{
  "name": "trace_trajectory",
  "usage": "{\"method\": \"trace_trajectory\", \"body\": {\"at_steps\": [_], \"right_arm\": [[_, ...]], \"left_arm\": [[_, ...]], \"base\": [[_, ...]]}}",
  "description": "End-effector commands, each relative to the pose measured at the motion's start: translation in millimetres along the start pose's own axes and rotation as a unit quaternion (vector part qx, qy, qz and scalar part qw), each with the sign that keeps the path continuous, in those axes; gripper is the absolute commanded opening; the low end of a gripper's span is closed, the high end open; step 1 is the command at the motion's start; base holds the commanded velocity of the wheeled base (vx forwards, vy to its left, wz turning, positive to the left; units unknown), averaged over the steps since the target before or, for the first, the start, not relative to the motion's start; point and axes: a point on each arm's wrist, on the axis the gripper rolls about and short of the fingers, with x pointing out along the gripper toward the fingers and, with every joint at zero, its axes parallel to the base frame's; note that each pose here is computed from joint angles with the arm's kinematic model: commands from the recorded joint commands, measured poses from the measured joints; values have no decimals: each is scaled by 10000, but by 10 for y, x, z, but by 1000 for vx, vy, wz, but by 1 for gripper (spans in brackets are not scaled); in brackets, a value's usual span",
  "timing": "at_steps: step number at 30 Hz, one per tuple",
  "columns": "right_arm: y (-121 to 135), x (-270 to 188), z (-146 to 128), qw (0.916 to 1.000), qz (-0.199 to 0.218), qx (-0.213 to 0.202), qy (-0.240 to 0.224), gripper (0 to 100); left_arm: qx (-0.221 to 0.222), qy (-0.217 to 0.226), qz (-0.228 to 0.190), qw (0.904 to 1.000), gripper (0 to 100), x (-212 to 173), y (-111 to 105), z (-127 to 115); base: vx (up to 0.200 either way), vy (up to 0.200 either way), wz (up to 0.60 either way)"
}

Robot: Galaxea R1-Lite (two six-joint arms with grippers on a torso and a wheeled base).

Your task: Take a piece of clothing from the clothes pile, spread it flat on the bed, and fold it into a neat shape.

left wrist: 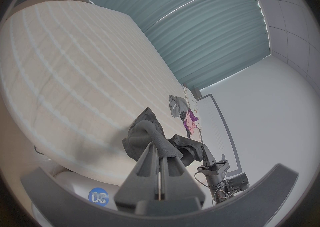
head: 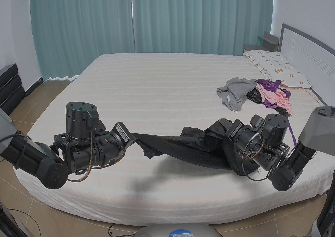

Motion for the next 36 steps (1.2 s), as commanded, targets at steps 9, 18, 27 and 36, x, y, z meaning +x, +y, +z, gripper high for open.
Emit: {"method": "trace_trajectory", "body": {"at_steps": [9,18,27,36], "right_arm": [[114,-87,152,9997,139,-44,-179,0],[138,-374,223,9998,52,-75,-157,0],[321,-992,475,9982,276,-183,-504,0],[615,-1551,1040,9853,616,-490,-1516,0]], "left_arm": [[29,-175,-139,9997,0,-173,-73,46],[57,-90,-64,9999,0,-358,-46,-16],[88,-205,-271,9994,0,-806,-183,13],[298,-481,-647,9963,0,-1326,-404,97]], "base": [[0,0,0],[-111,0,0],[-200,0,0],[-22,0,0]]}}
